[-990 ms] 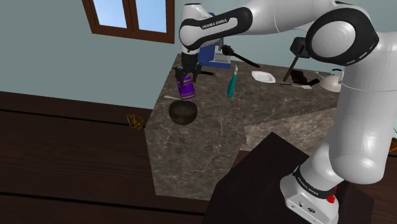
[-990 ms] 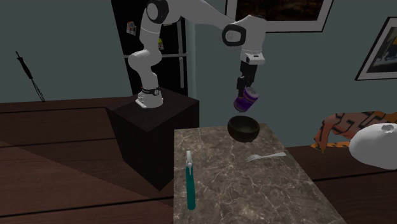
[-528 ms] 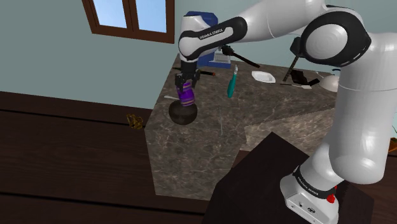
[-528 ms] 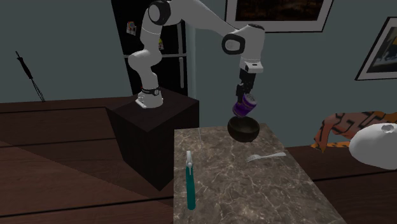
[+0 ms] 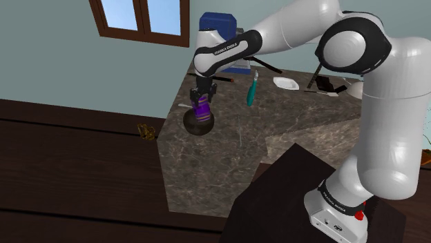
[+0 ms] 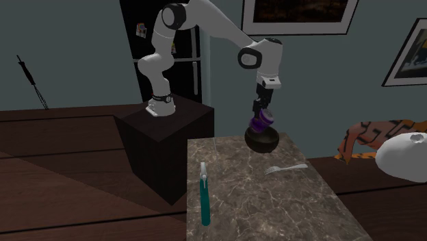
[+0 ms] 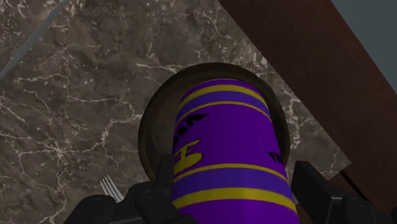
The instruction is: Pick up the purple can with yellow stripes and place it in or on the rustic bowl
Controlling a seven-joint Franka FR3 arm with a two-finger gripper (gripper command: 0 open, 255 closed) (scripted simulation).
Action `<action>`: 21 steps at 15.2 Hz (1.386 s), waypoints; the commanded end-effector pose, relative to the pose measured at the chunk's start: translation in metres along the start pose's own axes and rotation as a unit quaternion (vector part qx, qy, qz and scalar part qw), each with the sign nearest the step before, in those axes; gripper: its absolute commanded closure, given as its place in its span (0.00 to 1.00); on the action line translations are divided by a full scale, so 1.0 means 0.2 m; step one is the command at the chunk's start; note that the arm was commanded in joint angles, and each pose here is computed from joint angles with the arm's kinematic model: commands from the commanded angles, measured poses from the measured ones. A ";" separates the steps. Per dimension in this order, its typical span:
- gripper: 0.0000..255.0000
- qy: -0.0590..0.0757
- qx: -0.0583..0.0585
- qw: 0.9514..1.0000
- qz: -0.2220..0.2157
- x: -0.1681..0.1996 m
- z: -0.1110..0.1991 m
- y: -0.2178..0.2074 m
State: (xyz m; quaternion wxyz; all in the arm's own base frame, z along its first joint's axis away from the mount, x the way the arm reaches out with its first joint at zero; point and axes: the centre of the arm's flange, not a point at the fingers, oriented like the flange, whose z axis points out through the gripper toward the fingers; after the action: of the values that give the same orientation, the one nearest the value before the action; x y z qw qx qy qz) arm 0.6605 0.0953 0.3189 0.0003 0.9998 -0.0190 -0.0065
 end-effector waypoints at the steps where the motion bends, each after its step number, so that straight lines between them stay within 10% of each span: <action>1: 1.00 0.001 0.000 1.000 0.000 0.00 0.04 0.00; 8: 1.00 0.001 0.000 1.000 0.000 0.00 0.04 0.00; 9: 0.00 0.001 0.000 1.000 0.000 0.00 0.04 0.00; 21: 0.00 0.001 0.000 1.000 0.000 0.00 -0.21 0.00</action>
State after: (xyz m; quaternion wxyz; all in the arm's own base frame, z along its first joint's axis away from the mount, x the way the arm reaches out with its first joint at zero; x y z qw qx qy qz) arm 0.6618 0.0955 0.3593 0.0001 0.9998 -0.0190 -0.0054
